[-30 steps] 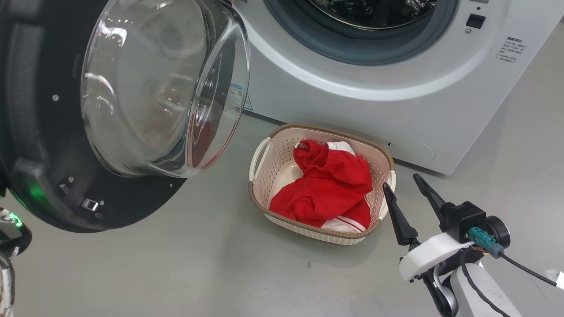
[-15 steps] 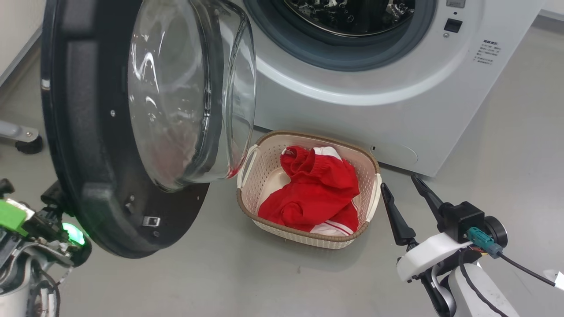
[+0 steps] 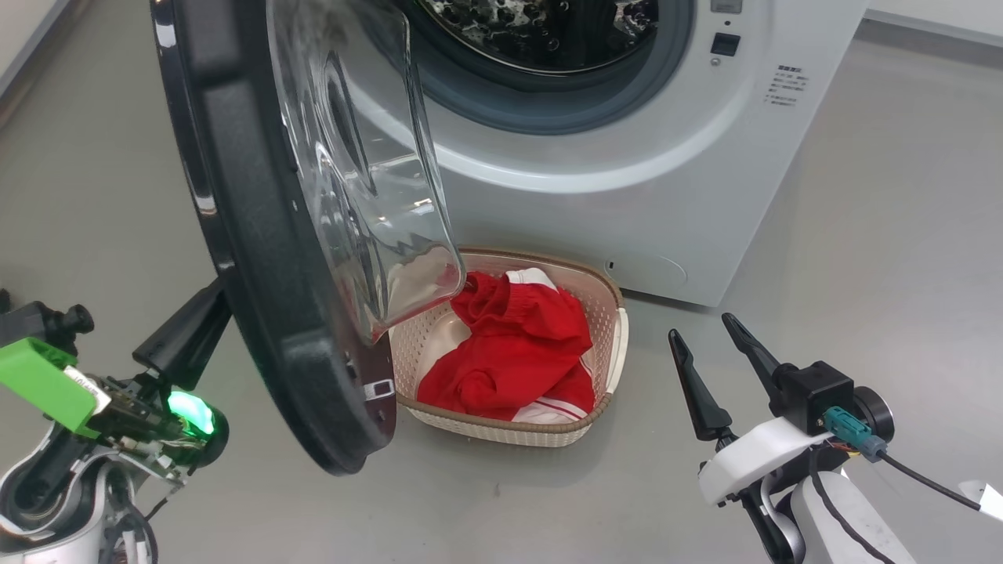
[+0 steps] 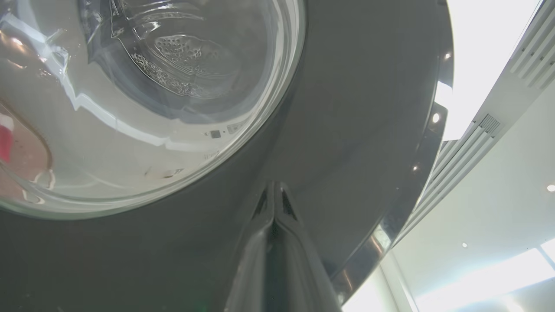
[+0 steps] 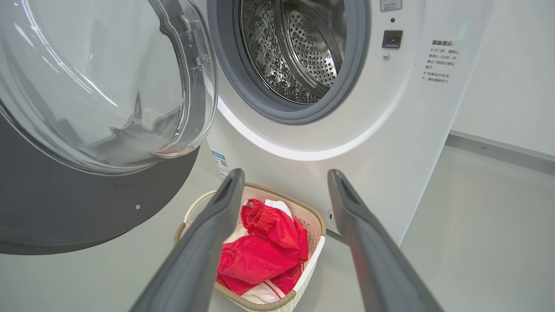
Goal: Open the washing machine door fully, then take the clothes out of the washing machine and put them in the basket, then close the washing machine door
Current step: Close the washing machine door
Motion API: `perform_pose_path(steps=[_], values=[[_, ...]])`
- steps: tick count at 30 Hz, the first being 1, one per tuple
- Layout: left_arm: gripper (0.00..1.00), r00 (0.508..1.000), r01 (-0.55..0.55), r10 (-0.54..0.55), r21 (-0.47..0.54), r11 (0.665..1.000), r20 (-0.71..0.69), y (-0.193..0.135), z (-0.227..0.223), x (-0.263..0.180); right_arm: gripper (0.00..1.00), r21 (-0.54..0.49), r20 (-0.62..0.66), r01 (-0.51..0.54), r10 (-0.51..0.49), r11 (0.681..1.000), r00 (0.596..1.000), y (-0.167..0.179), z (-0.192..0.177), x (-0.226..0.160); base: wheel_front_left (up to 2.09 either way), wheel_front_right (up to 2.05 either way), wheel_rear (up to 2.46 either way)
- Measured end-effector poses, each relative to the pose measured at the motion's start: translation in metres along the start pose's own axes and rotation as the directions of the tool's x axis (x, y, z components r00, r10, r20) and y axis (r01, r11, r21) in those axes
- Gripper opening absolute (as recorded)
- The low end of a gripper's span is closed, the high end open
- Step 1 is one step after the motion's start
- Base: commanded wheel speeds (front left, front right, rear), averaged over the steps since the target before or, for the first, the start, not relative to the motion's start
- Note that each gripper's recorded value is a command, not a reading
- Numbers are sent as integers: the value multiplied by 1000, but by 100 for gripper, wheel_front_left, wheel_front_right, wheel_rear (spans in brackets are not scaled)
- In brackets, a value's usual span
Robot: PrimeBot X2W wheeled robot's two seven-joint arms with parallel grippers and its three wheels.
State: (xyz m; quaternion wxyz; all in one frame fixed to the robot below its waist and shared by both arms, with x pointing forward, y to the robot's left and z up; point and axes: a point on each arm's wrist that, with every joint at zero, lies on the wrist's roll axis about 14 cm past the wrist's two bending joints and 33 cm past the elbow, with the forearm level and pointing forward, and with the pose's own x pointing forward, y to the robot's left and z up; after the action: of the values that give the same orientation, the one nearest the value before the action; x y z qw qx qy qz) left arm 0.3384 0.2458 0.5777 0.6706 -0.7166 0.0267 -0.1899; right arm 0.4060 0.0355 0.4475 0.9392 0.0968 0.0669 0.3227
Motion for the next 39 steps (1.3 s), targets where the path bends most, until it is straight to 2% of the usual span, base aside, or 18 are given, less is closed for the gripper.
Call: perform_pose_path(steps=[4,14,30,39], values=[[0,998,26,-28,-26,999,-57,0,-18,16,100,-1,6,33,-33,999,999,-9,2,-7,0,0,0],[0,982,3,-17,-76,997,-189,20,-56,52,100,6,28,163,-163,987,986,-47,8,-32,0,0,0],[0,962,-19,-15,-120,993,-272,44,-96,124,100,17,52,356,-356,934,933,-99,16,-79,0,0,0],[0,976,-24,-1,-113,993,-217,54,-99,162,100,37,63,438,-440,898,896,-118,19,-105,0,0,0]])
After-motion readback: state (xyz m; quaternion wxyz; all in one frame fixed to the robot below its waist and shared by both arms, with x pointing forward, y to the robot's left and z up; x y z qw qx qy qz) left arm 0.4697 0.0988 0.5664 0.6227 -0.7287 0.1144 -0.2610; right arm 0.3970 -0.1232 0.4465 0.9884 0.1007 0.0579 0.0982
